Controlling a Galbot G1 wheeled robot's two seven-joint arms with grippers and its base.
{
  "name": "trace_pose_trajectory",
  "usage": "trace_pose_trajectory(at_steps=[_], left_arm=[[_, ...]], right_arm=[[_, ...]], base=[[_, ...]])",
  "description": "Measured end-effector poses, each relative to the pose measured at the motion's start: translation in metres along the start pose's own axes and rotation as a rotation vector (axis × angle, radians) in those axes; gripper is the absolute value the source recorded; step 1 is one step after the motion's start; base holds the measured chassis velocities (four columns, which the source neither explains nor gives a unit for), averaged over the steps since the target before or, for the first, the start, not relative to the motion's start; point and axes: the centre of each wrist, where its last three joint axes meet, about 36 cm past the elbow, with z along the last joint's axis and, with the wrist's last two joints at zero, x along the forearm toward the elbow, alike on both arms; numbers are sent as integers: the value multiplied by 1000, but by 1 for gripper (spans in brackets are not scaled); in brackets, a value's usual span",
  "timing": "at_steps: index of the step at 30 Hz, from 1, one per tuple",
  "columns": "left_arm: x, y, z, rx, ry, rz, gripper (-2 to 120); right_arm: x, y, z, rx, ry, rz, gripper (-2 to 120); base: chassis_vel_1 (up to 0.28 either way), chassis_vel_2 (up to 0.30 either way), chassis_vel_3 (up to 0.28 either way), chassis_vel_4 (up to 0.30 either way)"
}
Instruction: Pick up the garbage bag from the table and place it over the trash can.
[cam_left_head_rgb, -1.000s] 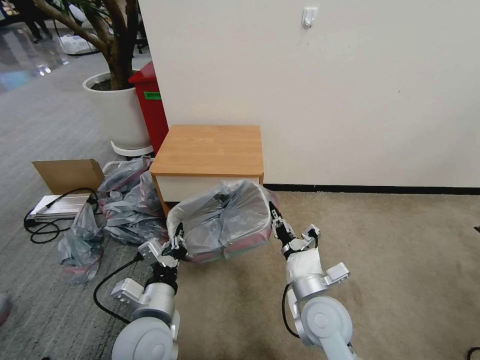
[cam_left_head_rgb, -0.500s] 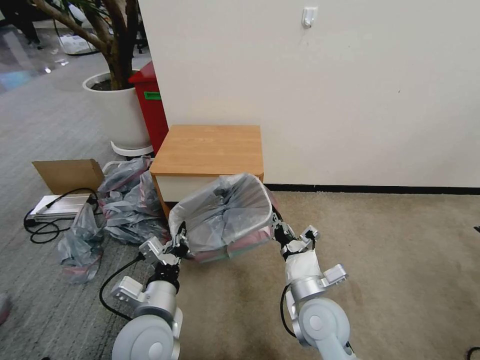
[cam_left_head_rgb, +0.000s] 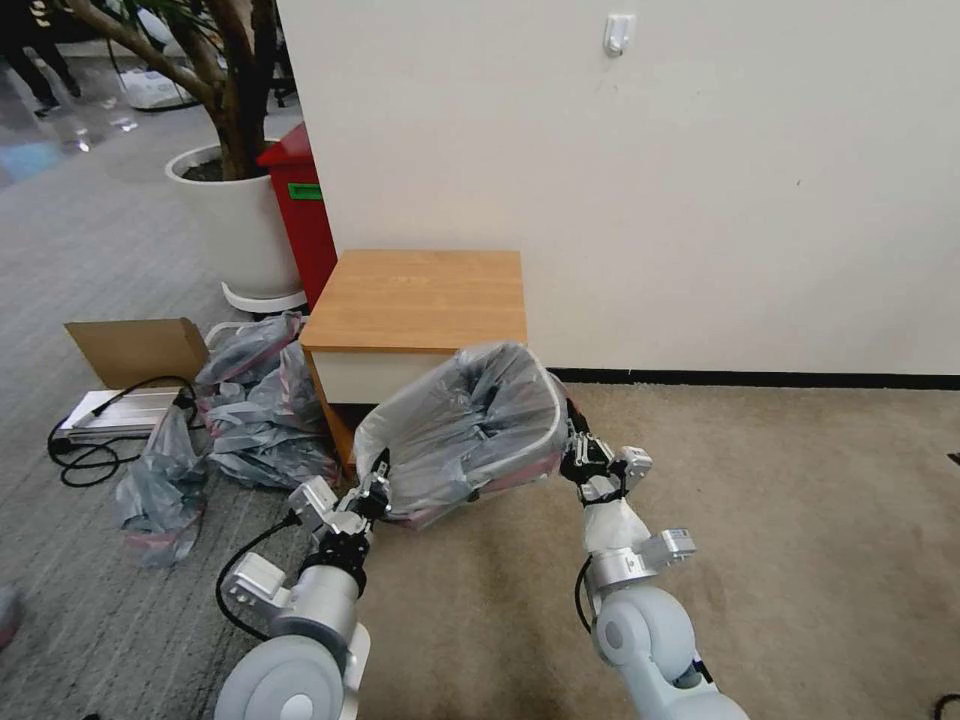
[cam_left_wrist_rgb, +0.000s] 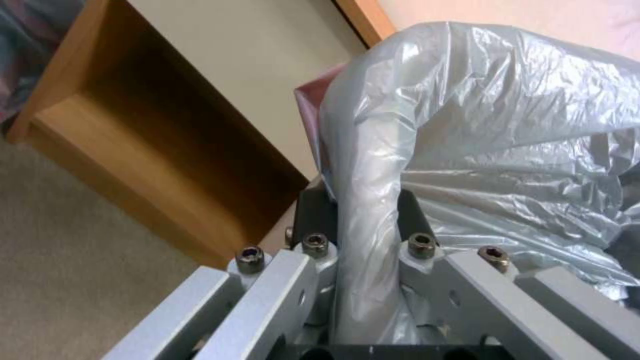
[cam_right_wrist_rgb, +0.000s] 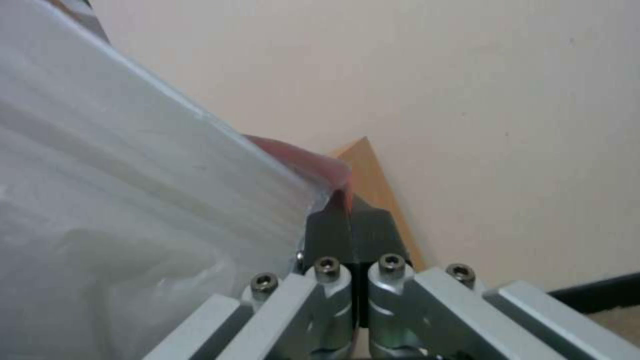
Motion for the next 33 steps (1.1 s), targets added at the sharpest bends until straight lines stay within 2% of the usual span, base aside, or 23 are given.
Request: trace_pose_trajectory(at_steps=[10, 15, 18, 19, 22, 24, 25, 28, 30, 31, 33], left_arm=[[3, -2, 1, 12, 0, -1, 5], [2, -2, -1, -8, 4, -16, 5], [-1, 0, -4, -76, 10, -65, 5], [-1, 0, -4, -76, 10, -65, 5], [-5, 2, -11, -124, 10, -123, 5], [-6, 4, -17, -140, 2, -162, 5], [-6, 4, -17, -140, 2, -162, 5], [-8, 5, -22, -152, -6, -202, 5], [-8, 6, -22, -155, -7, -211, 5], [-8, 7, -23, -157, -9, -218, 5], [-8, 7, -24, -164, -5, -222, 5]], right_arm=[[-3, -15, 15, 148, 2, 9, 0], [3, -19, 18, 216, 17, 11, 0], [15, -26, 17, 308, 21, 18, 14], [15, -26, 17, 308, 21, 18, 14], [33, -32, 11, 358, 19, 21, 28], [44, -35, 4, 341, 13, 23, 37], [44, -35, 4, 341, 13, 23, 37], [53, -37, -6, 278, 2, 17, 51], [55, -38, -9, 256, -3, 19, 53], [56, -39, -14, 232, -12, 19, 61], [55, -40, -20, 201, -30, 21, 67]], base=[[0, 0, 0, 0], [0, 0, 0, 0], [0, 0, 0, 0], [0, 0, 0, 0], [0, 0, 0, 0], [0, 0, 0, 0], [0, 0, 0, 0], [0, 0, 0, 0], [0, 0, 0, 0], [0, 0, 0, 0], [0, 0, 0, 0]])
